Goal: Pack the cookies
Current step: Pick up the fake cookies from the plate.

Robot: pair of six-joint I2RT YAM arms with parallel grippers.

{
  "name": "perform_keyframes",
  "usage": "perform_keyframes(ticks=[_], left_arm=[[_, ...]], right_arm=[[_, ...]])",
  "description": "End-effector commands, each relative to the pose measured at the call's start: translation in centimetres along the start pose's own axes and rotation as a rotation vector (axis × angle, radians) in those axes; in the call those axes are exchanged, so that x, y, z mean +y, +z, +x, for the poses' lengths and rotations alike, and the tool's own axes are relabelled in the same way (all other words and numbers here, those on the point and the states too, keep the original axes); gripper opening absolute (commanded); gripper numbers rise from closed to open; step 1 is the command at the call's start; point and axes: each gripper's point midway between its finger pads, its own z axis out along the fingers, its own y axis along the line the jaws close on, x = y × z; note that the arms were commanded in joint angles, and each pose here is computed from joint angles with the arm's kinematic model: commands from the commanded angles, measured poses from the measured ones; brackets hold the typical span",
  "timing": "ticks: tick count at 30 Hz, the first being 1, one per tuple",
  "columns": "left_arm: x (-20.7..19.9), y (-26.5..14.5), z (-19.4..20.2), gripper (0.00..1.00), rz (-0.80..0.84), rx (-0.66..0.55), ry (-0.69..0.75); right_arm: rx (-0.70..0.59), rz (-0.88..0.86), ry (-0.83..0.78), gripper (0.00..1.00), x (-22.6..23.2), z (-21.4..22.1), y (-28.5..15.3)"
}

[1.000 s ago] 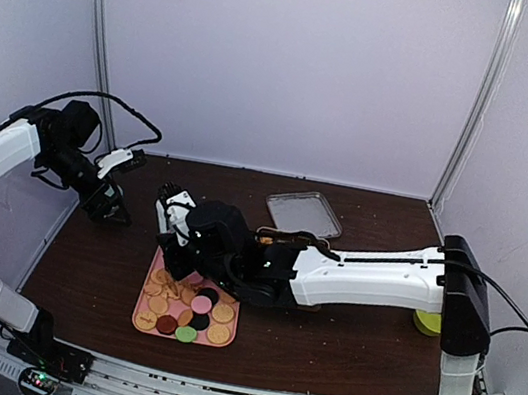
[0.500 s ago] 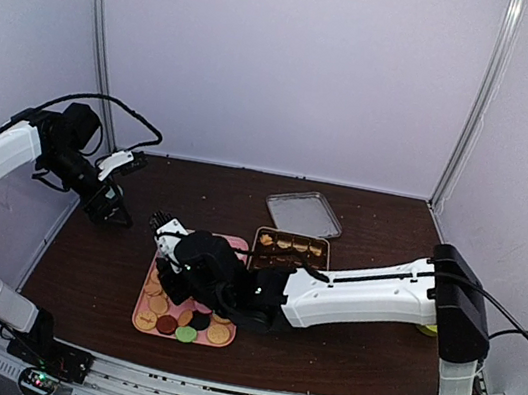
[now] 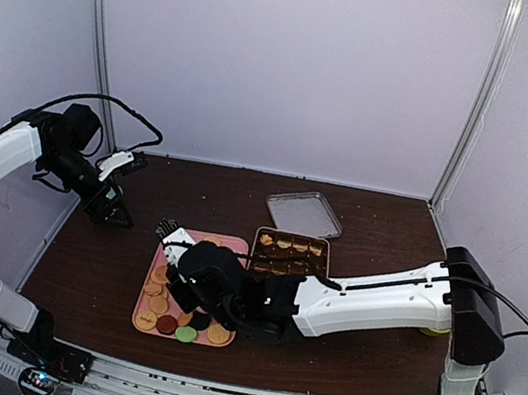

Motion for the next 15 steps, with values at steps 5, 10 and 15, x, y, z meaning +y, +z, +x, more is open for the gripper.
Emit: perform_keyframes(ticks=[5, 10, 15], left_arm=[[-0.1, -0.1, -0.6, 0.84, 0.020, -0.031, -0.007], [-0.2, -0.1, -0.7, 0.83, 0.029, -0.030, -0.010], [-0.3, -0.2, -0.8, 0.83, 0.036, -0.033, -0.012]], right_arm=[[-0.035, 0.007, 0.023, 0.27, -1.1, -2.2, -1.9], [-0.044, 0.013, 0.037, 0.16, -1.4, -2.7, -2.2], [-0.059, 0.031, 0.057, 0.07, -2.3, -3.4, -2.0]])
